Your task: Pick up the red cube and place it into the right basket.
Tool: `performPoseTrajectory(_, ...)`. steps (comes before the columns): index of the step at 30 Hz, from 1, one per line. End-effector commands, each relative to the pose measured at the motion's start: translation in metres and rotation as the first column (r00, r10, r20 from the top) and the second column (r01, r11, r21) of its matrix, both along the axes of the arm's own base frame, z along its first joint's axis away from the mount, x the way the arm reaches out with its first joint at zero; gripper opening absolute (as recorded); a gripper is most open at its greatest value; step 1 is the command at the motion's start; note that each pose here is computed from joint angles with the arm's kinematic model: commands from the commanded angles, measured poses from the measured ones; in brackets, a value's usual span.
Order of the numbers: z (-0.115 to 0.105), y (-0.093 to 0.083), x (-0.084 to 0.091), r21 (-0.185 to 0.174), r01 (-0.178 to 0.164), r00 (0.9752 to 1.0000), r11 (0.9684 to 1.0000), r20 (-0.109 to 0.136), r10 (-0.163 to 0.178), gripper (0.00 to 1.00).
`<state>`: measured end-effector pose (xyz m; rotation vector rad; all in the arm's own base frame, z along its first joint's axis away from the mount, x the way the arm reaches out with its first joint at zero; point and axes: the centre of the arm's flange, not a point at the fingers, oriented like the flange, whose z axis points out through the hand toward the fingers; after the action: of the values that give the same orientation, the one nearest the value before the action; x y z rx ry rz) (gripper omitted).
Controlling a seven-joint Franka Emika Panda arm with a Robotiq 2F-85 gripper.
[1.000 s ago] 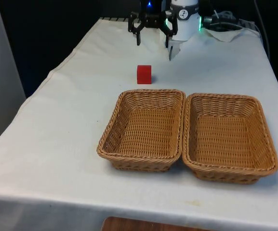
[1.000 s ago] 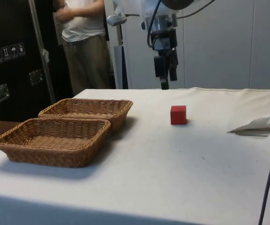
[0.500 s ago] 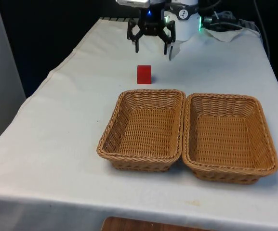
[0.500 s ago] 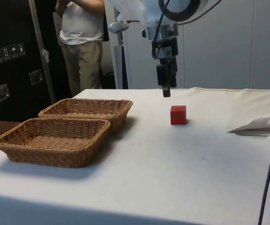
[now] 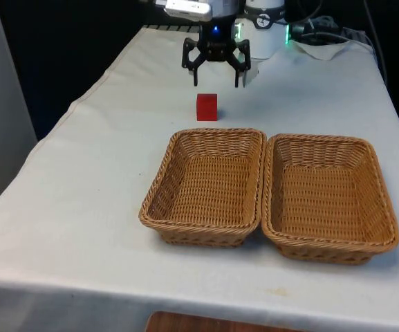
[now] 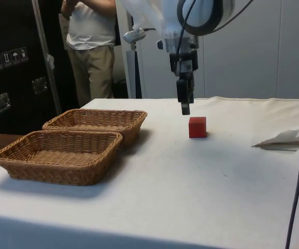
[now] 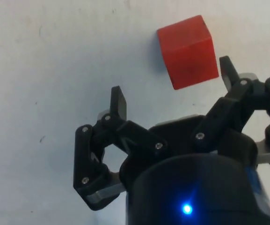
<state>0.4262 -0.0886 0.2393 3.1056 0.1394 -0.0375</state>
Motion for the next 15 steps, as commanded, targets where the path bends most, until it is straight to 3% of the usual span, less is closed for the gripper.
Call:
performPoseTrajectory(1, -0.001, 0.001, -0.002, 0.013, -0.006, 0.9999, 0.9999, 0.008, 0.006, 1.0)
performPoseTrajectory(6, -0.005, -0.004, -0.006, 0.018, -0.008, 1.0, 0.9998, 0.005, 0.008, 1.0)
performPoseTrajectory(7, -0.006, -0.003, -0.003, 0.01, -0.006, 0.9999, 0.9999, -0.008, 0.007, 1.0)
performPoseTrajectory(8, -0.006, -0.005, -0.007, 0.019, -0.008, 1.0, 0.9998, 0.004, 0.008, 1.0)
performPoseTrajectory(14, -0.012, -0.012, -0.013, 0.012, -0.007, 0.9999, 0.9999, -0.014, 0.007, 1.0)
performPoseTrajectory(15, -0.013, -0.013, -0.014, 0.017, -0.009, 0.9999, 0.9998, -0.007, 0.009, 1.0)
